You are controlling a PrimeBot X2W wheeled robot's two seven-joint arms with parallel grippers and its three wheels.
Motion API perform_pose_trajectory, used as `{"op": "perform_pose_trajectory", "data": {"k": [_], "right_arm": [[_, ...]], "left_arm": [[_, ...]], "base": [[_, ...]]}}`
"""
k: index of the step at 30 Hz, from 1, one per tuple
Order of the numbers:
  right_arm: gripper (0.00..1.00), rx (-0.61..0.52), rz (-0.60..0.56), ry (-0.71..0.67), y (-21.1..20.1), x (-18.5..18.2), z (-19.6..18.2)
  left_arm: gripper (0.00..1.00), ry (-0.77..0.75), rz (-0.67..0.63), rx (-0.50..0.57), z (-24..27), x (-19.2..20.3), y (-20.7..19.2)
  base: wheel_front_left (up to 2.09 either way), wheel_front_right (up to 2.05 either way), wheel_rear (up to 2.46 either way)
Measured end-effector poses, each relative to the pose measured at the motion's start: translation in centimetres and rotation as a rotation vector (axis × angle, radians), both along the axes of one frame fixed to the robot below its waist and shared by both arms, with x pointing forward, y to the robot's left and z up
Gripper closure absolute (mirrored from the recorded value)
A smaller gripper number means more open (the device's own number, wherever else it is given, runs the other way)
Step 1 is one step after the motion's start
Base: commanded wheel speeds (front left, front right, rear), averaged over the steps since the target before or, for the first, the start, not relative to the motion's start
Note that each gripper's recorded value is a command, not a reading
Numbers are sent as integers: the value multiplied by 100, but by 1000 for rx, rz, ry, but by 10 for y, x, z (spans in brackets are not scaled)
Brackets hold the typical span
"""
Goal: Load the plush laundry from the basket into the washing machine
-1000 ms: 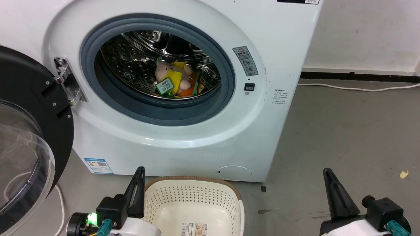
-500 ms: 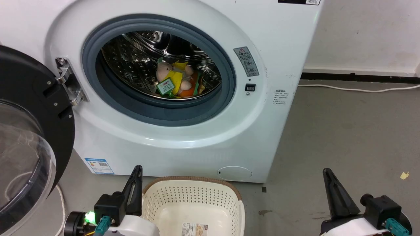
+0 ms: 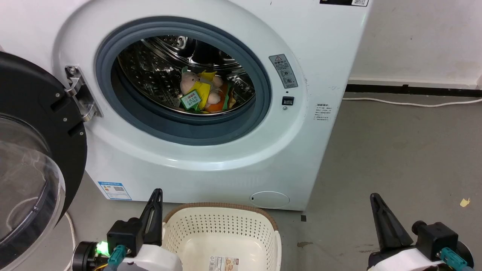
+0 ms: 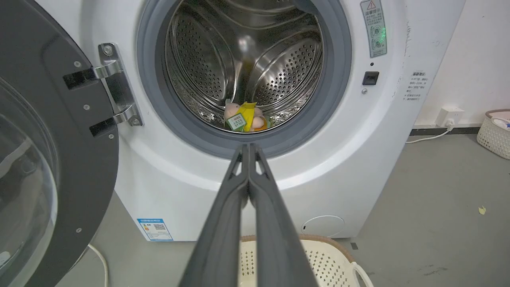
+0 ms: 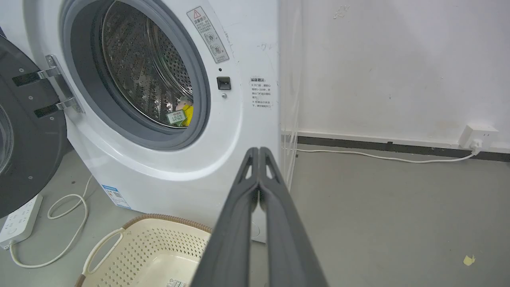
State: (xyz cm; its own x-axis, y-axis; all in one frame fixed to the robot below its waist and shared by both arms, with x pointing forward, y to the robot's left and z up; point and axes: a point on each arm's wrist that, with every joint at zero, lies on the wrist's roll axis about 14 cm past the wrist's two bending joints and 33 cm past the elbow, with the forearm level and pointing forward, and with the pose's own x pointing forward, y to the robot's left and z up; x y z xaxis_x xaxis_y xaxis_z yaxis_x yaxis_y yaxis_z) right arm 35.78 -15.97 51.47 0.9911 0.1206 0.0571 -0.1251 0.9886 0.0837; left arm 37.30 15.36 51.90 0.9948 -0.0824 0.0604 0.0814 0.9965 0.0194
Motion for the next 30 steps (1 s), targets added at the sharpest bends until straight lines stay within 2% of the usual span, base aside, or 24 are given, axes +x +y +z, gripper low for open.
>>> {"op": "perform_pose_trajectory", "data": {"k": [30], "right_arm": [[100, -49, 7, 22, 1, 5, 3]], "left_arm": [[100, 22, 27, 13, 3, 1, 8]], "base": [[0, 0, 0]]}}
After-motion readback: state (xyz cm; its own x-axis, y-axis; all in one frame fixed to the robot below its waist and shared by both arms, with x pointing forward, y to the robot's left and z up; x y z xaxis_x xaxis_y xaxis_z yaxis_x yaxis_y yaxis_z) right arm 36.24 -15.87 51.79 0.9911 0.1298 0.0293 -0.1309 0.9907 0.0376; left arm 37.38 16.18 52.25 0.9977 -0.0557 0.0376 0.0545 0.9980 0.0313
